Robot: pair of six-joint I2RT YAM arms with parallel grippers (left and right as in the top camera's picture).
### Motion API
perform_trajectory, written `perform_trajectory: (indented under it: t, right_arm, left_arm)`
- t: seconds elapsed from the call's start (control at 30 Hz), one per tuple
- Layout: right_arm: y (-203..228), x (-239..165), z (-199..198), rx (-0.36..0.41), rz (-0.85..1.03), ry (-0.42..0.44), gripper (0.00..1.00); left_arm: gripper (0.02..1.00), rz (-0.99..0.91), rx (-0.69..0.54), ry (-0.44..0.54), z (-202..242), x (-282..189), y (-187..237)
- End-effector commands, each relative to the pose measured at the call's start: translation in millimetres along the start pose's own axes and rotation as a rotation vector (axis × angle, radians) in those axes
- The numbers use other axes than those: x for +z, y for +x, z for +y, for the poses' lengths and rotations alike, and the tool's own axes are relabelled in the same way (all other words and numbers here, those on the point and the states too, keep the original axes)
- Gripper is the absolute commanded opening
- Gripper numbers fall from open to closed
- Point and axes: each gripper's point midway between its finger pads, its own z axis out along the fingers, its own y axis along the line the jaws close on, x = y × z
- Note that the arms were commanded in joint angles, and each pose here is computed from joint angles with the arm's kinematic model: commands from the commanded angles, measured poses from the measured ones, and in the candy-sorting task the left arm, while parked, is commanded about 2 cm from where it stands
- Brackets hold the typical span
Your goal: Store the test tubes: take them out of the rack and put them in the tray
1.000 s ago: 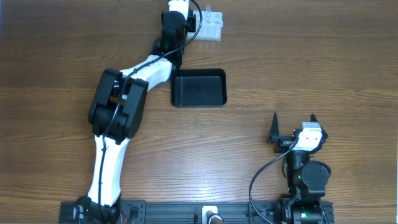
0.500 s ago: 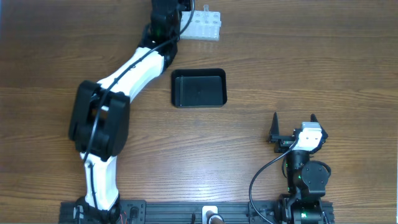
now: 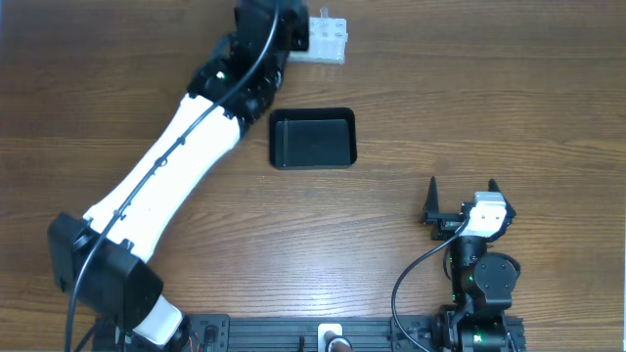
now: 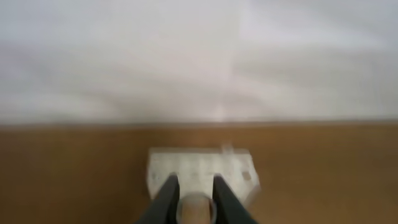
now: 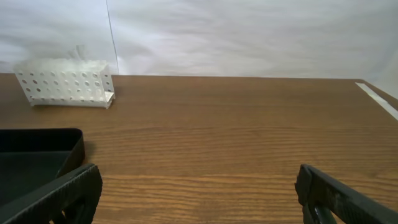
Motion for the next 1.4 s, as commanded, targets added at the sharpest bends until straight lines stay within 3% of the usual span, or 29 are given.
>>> perform_trajectory:
  t: [0.03, 0.3, 0.6, 1.13, 1.4]
  right_arm:
    - [1.8, -0.1, 2.3, -0.001, 0.001, -0.011, 0.991]
    - [1.8, -0.1, 2.3, -0.001, 0.001, -0.011, 0.993]
    - [1.8, -0.1, 2.3, -0.001, 0.001, -0.011, 0.991]
    - [1.8, -0.1, 2.3, -0.001, 0.001, -0.011, 0.991]
    - [1.8, -0.1, 2.3, -0.001, 0.001, -0.011, 0.991]
  left_arm:
    - [0.097, 0.121, -0.148, -0.045, -9.1, -12.4, 36.8]
    - [0.102, 0.349, -0.078, -0.159, 1.2, -4.9, 111.4]
    - [0.095, 0.475, -0.025, -0.192, -0.9, 26.2, 170.2]
    - [0.097, 0.618, 0.029, -0.221, 3.3, 41.6, 228.0]
    - [0.102, 0.695, 0.029, -0.189, -3.0, 45.3, 254.1]
